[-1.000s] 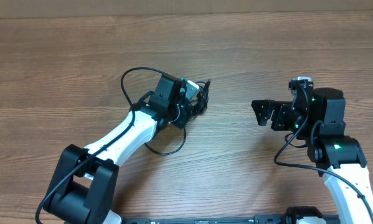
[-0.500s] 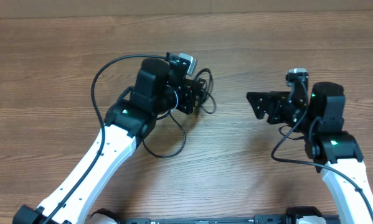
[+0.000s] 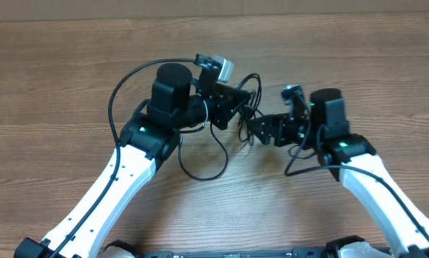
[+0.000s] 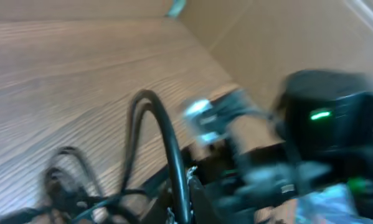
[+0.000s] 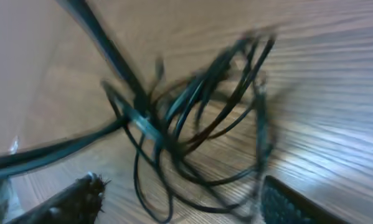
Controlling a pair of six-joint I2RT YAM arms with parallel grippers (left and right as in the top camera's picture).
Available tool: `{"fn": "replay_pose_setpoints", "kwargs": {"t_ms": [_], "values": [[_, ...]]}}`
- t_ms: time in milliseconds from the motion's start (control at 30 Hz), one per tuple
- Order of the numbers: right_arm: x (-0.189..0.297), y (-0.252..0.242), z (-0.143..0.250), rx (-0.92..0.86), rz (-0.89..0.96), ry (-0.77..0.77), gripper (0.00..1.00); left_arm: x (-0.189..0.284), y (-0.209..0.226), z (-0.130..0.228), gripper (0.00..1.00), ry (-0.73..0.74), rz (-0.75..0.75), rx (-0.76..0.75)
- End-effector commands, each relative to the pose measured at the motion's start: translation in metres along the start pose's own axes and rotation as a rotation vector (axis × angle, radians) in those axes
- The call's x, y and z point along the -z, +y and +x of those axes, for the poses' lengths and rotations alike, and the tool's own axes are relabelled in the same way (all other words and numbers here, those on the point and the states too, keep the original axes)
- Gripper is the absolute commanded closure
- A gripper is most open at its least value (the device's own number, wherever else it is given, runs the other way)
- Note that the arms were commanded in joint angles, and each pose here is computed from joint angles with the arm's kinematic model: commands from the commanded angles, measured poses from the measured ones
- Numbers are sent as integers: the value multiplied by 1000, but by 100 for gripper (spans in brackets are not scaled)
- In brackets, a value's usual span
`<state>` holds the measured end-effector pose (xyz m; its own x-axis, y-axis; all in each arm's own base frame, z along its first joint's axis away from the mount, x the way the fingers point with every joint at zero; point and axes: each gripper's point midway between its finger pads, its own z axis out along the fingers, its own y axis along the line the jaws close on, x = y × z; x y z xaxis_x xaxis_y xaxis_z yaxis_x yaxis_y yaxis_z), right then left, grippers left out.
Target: Untangle cables
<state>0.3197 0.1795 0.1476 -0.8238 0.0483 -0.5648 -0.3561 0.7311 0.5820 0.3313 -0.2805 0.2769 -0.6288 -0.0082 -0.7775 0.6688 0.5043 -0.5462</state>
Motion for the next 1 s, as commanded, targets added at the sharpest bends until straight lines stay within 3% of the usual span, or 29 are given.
{"fn": "replay_pose_setpoints", "kwargs": {"t_ms": [0, 133, 200, 367, 467, 533, 700, 867, 900, 967], "values": [[-19, 3, -3, 24, -12, 13, 41, 8, -26, -9, 96, -7, 104, 30], [-34, -29, -5, -37, 123, -6, 74, 11, -24, -10, 96, -5, 110, 35], [-36, -51, -4, -108, 226, -23, 96, 16, -15, -14, 96, -17, 89, 42], [-22, -94, 2, -199, 475, -53, 96, 37, 29, -16, 96, -26, -43, 80], [-7, -118, 14, -233, 633, -43, 96, 55, 76, -7, 96, -12, -231, 107], [13, -140, 29, -318, 795, -44, 96, 84, 127, 4, 96, -4, -469, 174], [20, -146, 35, -347, 834, -31, 96, 128, 177, 19, 96, -2, -735, 265], [33, -156, 45, -425, 926, -49, 96, 139, 186, 34, 96, 39, -820, 303], [33, -156, 45, -459, 928, -66, 96, 141, 187, 38, 92, 45, -833, 332], [22, -147, 39, -445, 848, -62, 94, 138, 184, 40, 63, 43, -810, 366]]}}
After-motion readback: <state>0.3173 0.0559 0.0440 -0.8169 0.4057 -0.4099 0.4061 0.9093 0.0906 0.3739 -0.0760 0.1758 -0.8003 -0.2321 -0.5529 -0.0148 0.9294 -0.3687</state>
